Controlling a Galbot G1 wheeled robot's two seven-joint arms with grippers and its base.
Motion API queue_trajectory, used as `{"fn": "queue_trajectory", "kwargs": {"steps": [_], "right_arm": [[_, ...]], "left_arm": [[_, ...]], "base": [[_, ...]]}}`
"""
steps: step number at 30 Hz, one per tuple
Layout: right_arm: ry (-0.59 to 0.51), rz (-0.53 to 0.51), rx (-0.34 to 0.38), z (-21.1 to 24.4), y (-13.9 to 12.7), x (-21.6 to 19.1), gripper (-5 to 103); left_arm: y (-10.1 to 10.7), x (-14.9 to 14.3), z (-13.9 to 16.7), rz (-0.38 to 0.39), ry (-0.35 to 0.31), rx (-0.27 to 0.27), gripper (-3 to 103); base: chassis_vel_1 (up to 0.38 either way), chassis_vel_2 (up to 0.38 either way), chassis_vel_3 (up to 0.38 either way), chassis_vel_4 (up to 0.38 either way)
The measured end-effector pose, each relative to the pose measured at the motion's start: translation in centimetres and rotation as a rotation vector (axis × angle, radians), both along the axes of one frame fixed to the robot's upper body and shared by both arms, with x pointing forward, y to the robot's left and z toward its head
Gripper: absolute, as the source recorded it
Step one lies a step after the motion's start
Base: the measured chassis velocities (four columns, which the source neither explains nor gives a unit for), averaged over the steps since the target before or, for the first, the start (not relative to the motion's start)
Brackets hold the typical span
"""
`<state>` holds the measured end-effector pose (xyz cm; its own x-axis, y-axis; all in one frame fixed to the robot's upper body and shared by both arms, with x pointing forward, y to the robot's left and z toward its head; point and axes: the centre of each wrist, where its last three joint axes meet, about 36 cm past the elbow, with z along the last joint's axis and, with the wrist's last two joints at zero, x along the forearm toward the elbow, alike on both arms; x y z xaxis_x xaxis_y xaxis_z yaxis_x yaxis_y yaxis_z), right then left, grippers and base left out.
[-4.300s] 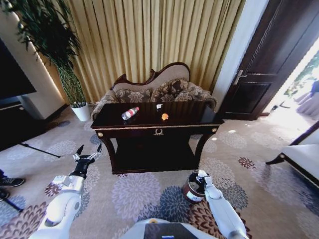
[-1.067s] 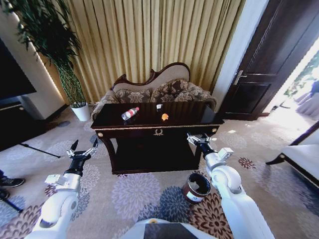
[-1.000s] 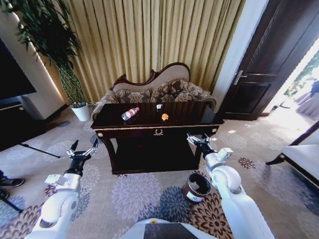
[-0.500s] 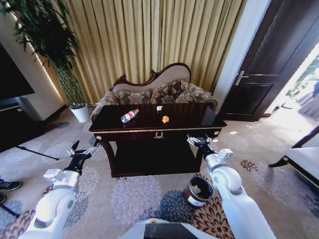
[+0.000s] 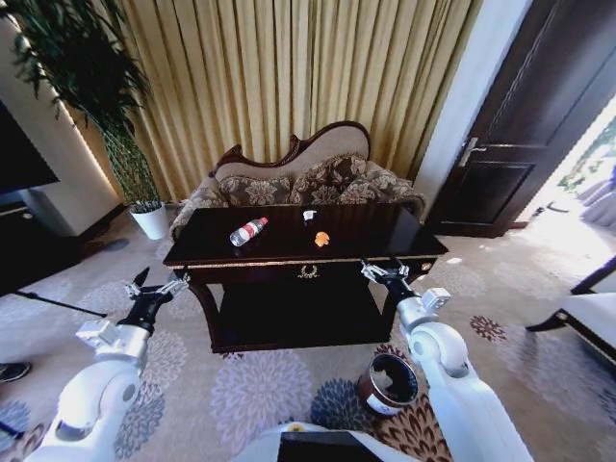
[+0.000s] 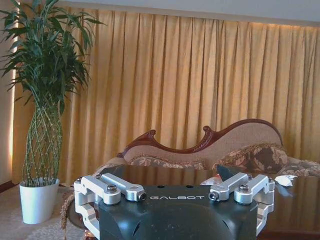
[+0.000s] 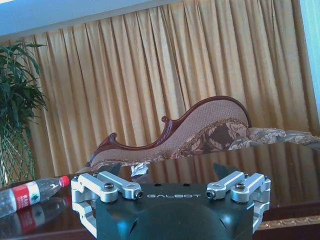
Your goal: Move to the front of the table and place the trash on the table into the trash bin.
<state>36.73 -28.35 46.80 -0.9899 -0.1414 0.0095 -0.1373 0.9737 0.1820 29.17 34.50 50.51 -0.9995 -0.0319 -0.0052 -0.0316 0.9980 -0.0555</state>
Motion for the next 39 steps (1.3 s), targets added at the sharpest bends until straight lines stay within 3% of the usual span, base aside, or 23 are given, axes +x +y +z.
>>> {"fn": "queue_trajectory", "kwargs": {"steps": [39], "right_arm": [[-0.002, 0.051, 0.009, 0.5, 1.5, -0.5, 100]], "left_arm": [[-0.6, 0.2, -0.7, -0.012, 0.02, -0.017, 100]], "base": [[-0.079, 0.076, 0.08, -0.081]]}}
